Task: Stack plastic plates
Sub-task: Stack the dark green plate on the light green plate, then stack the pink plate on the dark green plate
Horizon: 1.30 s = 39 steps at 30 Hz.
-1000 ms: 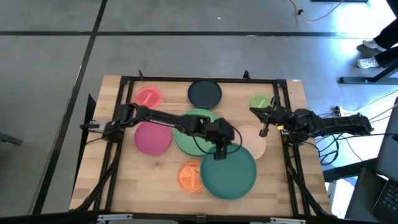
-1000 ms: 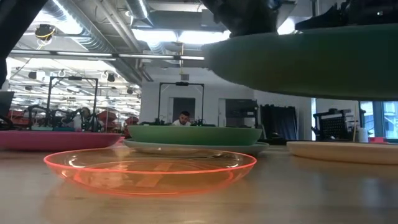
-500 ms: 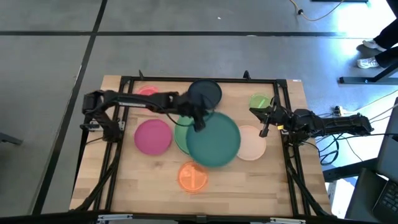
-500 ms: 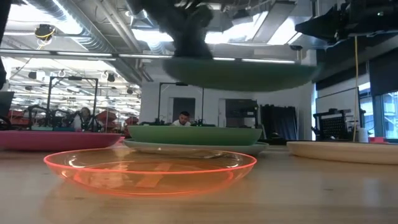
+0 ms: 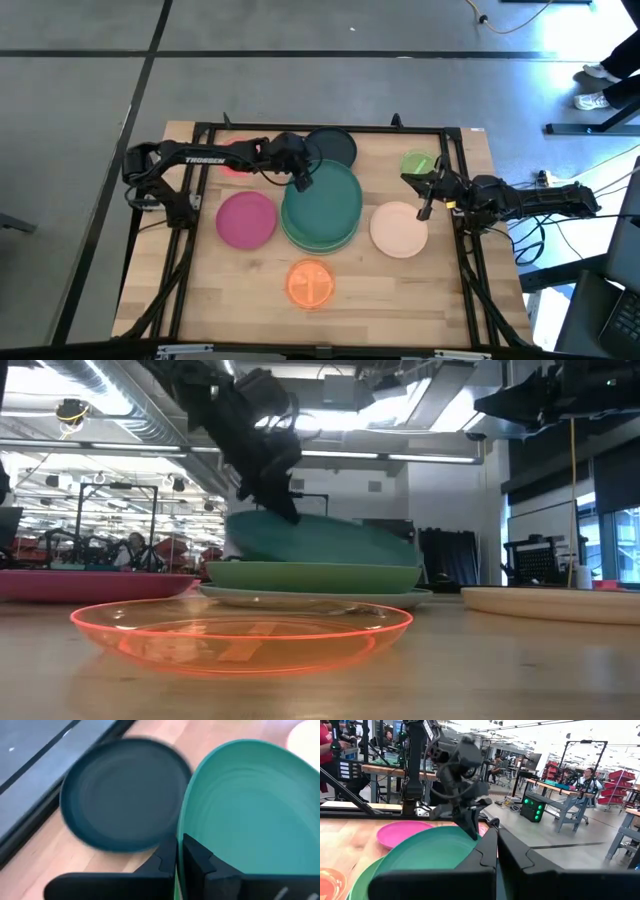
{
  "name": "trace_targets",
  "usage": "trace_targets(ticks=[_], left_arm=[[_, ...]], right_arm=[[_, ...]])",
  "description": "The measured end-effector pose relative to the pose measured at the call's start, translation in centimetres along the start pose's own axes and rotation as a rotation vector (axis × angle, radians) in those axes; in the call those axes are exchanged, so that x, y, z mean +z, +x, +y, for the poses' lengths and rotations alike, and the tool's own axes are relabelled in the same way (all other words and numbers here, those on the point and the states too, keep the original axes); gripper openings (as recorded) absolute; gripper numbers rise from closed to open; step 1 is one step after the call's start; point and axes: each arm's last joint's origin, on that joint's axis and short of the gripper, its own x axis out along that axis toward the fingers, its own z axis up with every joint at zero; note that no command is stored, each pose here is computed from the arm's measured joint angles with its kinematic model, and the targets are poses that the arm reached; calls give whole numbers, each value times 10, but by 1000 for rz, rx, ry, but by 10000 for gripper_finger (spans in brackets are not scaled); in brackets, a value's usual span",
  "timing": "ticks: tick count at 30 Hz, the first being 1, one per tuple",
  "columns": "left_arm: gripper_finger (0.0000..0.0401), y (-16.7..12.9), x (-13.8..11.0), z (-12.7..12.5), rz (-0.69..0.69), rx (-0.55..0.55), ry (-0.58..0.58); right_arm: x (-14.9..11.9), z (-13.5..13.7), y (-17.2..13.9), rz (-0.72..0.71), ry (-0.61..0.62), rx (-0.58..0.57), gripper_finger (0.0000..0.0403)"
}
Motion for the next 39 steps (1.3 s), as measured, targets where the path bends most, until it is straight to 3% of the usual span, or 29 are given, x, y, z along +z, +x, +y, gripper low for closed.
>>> trace_targets(ticks=[8,19,26,31,39], left_arm=[[7,12,-28,3,-25,-29,35],[10,16,-41,3,-24,-35,32],[65,16,-42,3,-15,-32,-62],[100,15,-45,-1,30,-58,-52],[104,-35,-35,-17,112,-99,10]], right_arm=[[0,0,0,0,0,0,7],[0,0,0,0,0,0,8],[0,0,0,-2,-15,-1,7],[0,0,0,-2,-25,-1,7],[0,0,0,-2,-26,-1,7]])
